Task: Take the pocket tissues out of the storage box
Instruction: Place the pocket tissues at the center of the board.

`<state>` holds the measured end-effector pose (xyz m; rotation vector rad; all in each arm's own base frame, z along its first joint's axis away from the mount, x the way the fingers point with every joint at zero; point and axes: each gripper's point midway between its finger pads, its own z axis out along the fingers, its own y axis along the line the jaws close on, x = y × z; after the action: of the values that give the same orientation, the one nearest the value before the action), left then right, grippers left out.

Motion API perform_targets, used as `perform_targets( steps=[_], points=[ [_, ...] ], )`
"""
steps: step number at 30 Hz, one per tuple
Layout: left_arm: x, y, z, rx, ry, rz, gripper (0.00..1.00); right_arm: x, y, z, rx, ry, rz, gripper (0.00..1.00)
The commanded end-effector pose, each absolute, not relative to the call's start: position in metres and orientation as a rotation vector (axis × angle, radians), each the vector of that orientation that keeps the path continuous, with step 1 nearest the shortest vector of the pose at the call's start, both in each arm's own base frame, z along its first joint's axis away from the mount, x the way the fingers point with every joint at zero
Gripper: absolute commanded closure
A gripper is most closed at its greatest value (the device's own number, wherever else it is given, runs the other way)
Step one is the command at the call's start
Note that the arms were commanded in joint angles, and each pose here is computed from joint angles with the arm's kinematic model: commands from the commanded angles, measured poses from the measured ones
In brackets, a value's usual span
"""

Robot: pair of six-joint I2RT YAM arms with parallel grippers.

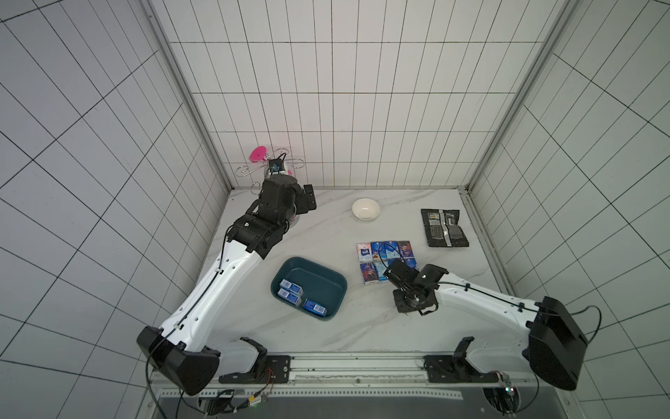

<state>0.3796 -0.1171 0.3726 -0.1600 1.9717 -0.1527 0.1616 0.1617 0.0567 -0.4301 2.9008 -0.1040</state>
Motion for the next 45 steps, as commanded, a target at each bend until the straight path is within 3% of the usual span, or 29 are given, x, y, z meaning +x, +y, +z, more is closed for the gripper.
perform_targets(
  steps=[1,6,14,25,45],
  points=[
    [0.378,-0.113,0.386,-0.166,1.932,-0.157,0.02,0.163,0.156,0.044,-0.406,2.886,-0.162,0.68],
    [0.38,-0.114,0.385,-0.171,1.935,-0.163,0.02,0.163,0.173,0.043,-0.405,2.892,-0.049,0.58],
    [0.377,-0.111,0.387,-0.175,1.935,-0.153,0.02,0.165,0.19,0.062,-0.423,2.856,0.047,0.54],
    [0.372,-0.107,0.391,-0.18,1.927,-0.149,0.02,0.174,0.195,0.092,-0.416,2.765,0.077,0.53],
    [0.369,-0.106,0.393,-0.181,1.925,-0.149,0.02,0.192,0.196,0.085,-0.409,2.754,0.08,0.53]
  ],
)
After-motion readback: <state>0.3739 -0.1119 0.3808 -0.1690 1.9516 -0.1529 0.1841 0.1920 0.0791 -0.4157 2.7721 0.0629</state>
